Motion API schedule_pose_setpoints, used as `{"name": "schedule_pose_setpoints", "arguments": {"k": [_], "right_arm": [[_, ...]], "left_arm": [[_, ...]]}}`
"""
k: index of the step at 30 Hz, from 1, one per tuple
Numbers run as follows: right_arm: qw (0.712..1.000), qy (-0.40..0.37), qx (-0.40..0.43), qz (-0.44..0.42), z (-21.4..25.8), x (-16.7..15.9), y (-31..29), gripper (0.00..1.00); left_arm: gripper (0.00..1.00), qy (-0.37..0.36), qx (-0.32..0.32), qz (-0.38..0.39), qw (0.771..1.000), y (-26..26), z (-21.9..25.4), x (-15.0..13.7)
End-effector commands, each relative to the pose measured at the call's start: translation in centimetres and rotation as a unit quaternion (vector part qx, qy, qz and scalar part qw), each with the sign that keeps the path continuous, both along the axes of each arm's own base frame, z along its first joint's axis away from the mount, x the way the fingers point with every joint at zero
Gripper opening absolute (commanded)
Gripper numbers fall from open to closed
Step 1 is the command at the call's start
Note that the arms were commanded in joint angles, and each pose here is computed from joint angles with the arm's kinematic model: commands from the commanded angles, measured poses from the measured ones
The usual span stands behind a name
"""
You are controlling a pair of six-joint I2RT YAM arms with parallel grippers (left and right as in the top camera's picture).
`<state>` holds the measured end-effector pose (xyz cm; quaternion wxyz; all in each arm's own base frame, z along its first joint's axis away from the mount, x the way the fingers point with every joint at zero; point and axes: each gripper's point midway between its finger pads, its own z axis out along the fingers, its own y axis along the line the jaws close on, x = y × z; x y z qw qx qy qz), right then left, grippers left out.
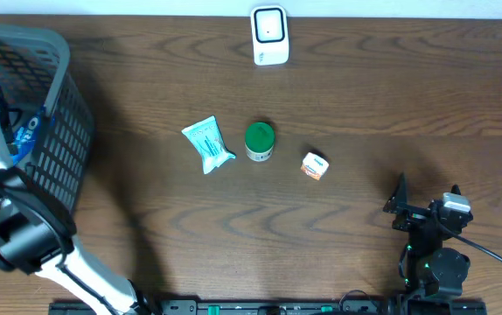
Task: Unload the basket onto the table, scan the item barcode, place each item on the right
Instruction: 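Move the left gripper back into the basket toward the Oreo pack, then grasp the blue Oreo pack and lift it out of the basket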
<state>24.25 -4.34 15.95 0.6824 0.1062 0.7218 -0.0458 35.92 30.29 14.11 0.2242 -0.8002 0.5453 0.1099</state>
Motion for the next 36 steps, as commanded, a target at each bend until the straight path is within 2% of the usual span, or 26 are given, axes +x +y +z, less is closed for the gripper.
{"name": "schedule_pose_setpoints", "arguments": {"k": [1, 12, 20, 27, 28, 29, 30, 36], "right_arm": [[1.0, -0.001, 0.003, -0.001, 0.0, 0.0, -0.1, 0.99], [1.0, -0.001, 0.003, -0.001, 0.0, 0.0, -0.1, 0.99], [1.0, -0.001, 0.003, -0.001, 0.0, 0.0, -0.1, 0.99], [1.0, -0.001, 0.003, -0.001, 0.0, 0.0, -0.1, 0.99], [1.0, -0.001, 0.003, -0.001, 0.0, 0.0, -0.1, 0.99], [1.0, -0.001, 0.003, -0.001, 0.0, 0.0, -0.1, 0.99], [1.0, -0.001, 0.003, -0.001, 0.0, 0.0, -0.1, 0.99], [1.0, -0.001, 0.003, -0.001, 0.0, 0.0, -0.1, 0.99]], "left_arm": [[0.98, 0.016, -0.001, 0.01, 1.0, 0.7, -2.4, 0.3], [0.98, 0.02, -0.048, 0.03, 0.998, 0.5, -9.1, 1.9], [0.98, 0.031, -0.06, 0.031, 0.997, 0.7, -11.7, 1.9], [0.57, 0.073, -0.083, 0.037, 0.993, 1.0, -15.5, 0.2], [0.42, 0.082, -0.086, 0.028, 0.992, 1.1, -15.9, 0.0], [0.2, 0.093, -0.089, 0.012, 0.992, 1.1, -16.1, -0.2], [0.08, 0.099, -0.09, 0.004, 0.991, 1.0, -16.1, -0.3], [0.07, 0.105, -0.086, -0.033, 0.99, 0.9, -12.4, -0.4]]}}
